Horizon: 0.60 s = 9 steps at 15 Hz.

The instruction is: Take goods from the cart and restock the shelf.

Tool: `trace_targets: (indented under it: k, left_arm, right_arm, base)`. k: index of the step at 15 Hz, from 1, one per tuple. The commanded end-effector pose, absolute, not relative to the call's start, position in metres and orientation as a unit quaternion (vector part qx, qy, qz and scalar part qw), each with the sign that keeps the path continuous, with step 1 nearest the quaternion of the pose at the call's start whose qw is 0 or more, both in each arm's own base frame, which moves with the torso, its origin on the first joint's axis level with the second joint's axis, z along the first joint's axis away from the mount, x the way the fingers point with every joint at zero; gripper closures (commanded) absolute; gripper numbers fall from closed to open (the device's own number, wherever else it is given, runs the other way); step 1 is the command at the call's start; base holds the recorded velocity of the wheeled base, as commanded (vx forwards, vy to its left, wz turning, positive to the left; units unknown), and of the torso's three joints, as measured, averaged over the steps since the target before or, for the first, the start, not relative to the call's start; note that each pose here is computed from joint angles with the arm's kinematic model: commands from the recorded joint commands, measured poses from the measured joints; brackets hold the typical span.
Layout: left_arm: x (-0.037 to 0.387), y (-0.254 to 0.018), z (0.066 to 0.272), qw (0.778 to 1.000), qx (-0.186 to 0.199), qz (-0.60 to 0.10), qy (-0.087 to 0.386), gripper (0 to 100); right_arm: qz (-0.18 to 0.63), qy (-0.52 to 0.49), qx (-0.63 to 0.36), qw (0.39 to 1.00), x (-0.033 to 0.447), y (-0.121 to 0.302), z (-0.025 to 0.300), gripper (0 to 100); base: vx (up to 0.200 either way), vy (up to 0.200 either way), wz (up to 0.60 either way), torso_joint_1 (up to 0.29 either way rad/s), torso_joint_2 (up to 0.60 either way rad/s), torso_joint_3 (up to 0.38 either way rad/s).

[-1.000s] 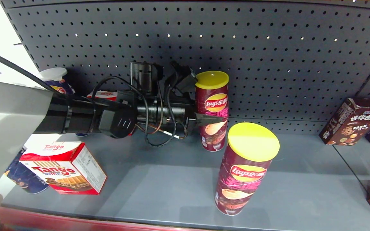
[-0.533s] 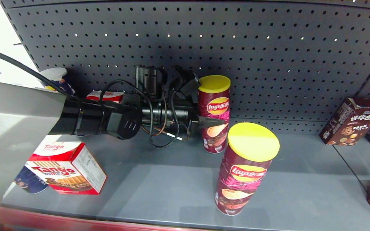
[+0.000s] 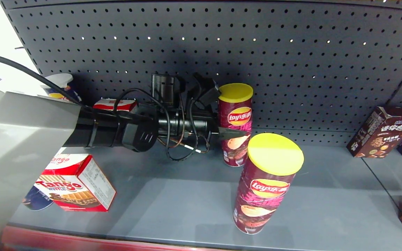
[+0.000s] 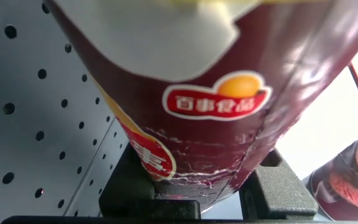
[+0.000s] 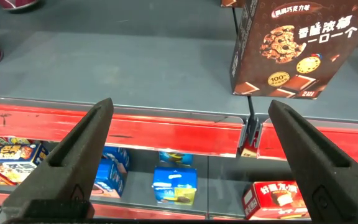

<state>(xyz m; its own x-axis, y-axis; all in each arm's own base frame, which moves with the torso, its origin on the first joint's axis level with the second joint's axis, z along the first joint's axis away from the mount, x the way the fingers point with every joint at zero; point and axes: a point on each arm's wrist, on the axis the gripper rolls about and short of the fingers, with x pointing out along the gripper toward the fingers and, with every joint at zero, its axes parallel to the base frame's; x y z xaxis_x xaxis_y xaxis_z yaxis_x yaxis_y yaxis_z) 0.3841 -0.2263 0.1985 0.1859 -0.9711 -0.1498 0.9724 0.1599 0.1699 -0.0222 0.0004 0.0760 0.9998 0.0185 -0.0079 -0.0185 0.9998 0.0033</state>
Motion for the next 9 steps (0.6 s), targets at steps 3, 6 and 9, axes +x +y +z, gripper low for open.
trace_targets:
  k: [3,6,9]
  left_arm:
    - [0.387,-0.23,0.193,0.761,0.114,-0.639,0.006,100]
    - [0.387,-0.232,0.191,0.76,0.121,-0.638,0.004,100]
    - [0.388,-0.234,0.185,0.765,0.136,-0.629,0.002,100]
  right_arm:
    - [0.01,0.005,0.002,1.0,-0.022,0.0,0.076,0]
    - [0.009,0.005,0.002,1.0,-0.022,0.0,0.076,0]
    - [0.009,0.005,0.002,1.0,-0.022,0.0,0.076,0]
  base:
    - [0.0,0.0,0.0,0.0,0.0,0.0]
    - [0.0,0.0,0.0,0.0,0.0,0.0]
    - [0.0,0.0,0.0,0.0,0.0,0.0]
